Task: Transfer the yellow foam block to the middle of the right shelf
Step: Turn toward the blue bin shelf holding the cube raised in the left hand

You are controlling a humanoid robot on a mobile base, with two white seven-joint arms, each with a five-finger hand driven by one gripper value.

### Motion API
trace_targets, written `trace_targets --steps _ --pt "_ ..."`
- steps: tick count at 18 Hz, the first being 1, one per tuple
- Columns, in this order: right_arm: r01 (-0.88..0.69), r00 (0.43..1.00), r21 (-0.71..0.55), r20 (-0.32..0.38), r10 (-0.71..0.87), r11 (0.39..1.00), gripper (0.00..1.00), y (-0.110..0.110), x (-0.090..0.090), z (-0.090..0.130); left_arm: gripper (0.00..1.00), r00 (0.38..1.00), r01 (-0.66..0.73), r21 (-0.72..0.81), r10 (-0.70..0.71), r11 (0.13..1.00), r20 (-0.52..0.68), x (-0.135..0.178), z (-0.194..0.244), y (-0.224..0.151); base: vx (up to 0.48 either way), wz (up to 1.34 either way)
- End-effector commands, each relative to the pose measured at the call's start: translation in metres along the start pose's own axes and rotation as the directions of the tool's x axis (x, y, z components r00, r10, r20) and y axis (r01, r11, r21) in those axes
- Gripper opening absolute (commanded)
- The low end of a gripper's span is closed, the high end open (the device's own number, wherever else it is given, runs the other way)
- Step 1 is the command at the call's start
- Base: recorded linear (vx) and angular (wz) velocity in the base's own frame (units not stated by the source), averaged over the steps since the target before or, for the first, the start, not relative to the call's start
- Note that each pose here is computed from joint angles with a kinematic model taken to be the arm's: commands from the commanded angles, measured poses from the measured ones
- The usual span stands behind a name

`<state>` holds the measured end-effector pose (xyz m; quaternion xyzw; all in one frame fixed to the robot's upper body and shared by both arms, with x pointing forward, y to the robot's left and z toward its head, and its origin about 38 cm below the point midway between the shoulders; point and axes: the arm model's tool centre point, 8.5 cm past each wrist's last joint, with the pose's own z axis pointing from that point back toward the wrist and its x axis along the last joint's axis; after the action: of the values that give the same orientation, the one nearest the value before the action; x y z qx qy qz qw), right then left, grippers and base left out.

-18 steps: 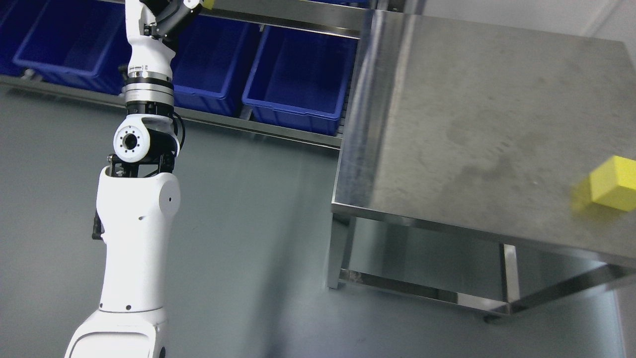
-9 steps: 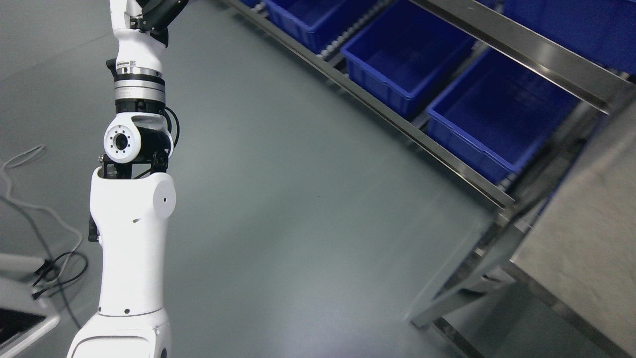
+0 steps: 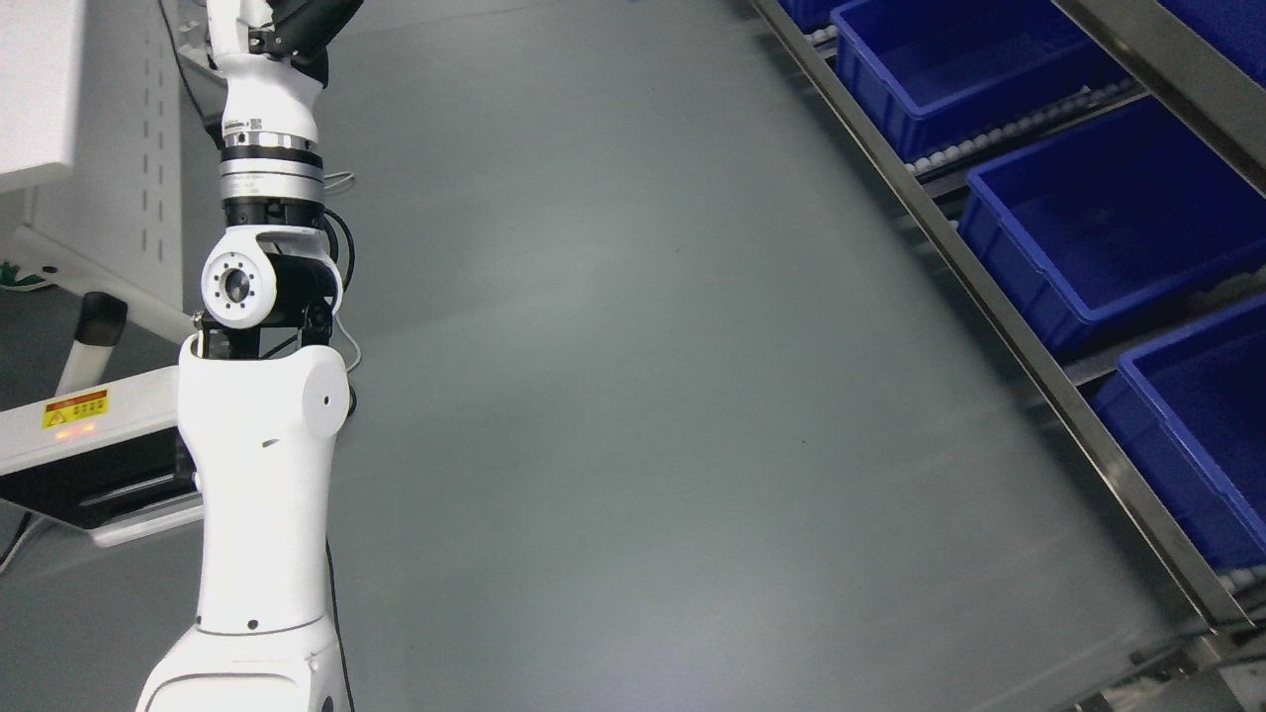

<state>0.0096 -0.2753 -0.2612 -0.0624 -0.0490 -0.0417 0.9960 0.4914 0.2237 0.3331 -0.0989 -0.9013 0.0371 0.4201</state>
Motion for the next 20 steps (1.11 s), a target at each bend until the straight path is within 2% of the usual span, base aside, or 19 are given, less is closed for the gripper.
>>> trace_targets --steps 1,9,20 --pt "-0.003 1.0 -0.017 0.017 0.003 1.0 1.0 -0.011 0.006 -0.001 0.48 0.999 0.016 0.017 -0.017 1.0 0.034 0.014 0.0 0.012 0.128 0.48" --pt "-0.004 1.0 -0.017 0.017 0.005 1.0 1.0 -0.011 0.006 -0.001 0.48 0.999 0.017 0.018 -0.018 1.0 0.049 0.021 0.004 0.012 0.168 0.17" --pt "-0.004 1.0 -0.017 0.017 0.005 1.0 1.0 -0.011 0.006 -0.001 0.48 0.998 0.016 0.013 -0.017 1.0 0.056 0.023 0.004 0.01 0.372 -0.29"
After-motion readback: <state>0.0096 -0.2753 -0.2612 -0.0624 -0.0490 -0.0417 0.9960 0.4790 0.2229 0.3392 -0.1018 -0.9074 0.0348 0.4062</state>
